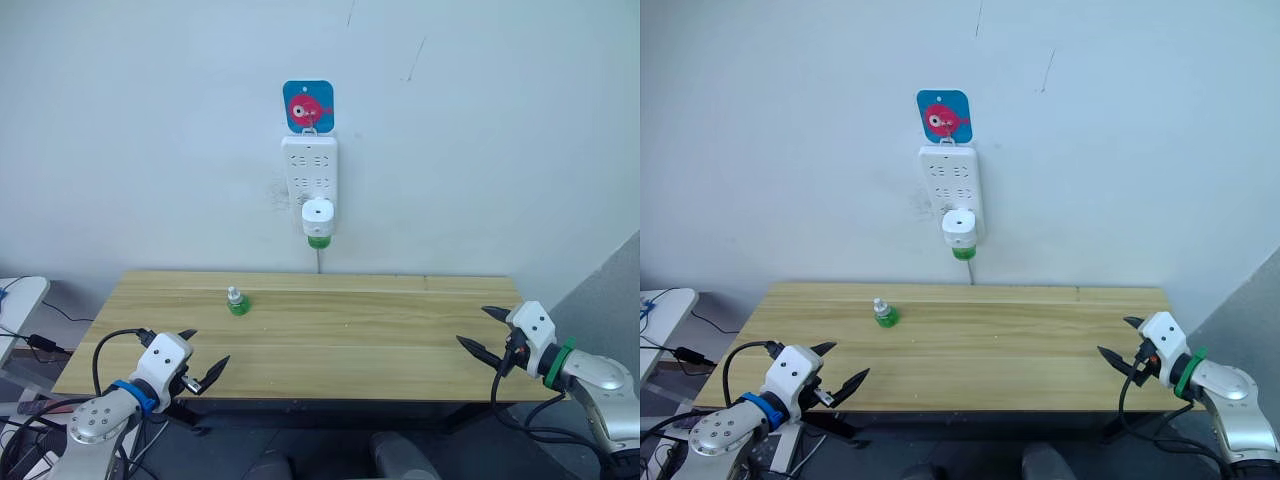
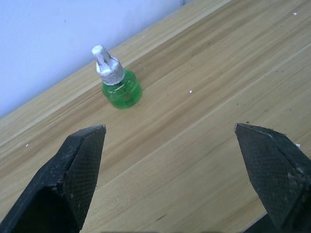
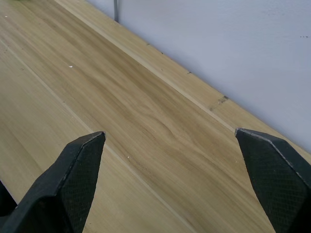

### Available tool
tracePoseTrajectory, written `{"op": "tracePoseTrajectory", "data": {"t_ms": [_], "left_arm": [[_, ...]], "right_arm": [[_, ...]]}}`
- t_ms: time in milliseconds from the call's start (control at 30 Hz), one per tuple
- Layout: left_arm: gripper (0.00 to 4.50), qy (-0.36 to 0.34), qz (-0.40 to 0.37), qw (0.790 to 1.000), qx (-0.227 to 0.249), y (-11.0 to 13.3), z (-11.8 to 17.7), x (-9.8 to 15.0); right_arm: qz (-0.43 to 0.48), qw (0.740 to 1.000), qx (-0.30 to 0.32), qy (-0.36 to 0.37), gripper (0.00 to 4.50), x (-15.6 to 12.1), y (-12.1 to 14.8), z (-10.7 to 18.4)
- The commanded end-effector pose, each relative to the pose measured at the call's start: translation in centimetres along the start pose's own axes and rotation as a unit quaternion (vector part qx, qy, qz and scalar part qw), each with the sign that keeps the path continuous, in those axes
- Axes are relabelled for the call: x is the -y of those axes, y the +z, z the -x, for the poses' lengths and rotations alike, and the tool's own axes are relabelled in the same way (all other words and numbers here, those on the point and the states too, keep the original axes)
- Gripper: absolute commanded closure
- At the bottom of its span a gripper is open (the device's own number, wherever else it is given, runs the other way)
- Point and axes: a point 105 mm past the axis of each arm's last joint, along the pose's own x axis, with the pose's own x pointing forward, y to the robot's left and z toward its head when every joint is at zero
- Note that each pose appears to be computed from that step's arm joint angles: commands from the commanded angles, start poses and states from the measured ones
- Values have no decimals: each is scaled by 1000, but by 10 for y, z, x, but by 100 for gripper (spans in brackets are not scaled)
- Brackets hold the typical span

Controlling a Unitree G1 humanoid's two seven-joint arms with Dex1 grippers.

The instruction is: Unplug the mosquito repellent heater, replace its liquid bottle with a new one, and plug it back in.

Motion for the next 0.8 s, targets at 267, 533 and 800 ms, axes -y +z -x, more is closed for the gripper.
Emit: {"op": "tracePoseTrajectory", "data": {"t_ms": [267,533,800], "left_arm": [[0,8,-11,1000,2,5,3,-5],[0,6,-10,1000,0,5,3,-4],[0,3,5,1000,0,5,3,-5]], "right_arm": [[17,1000,13,-3,4,3,11,3],[17,1000,11,-4,4,3,10,3],[16,1000,11,-4,4,3,8,5]]}}
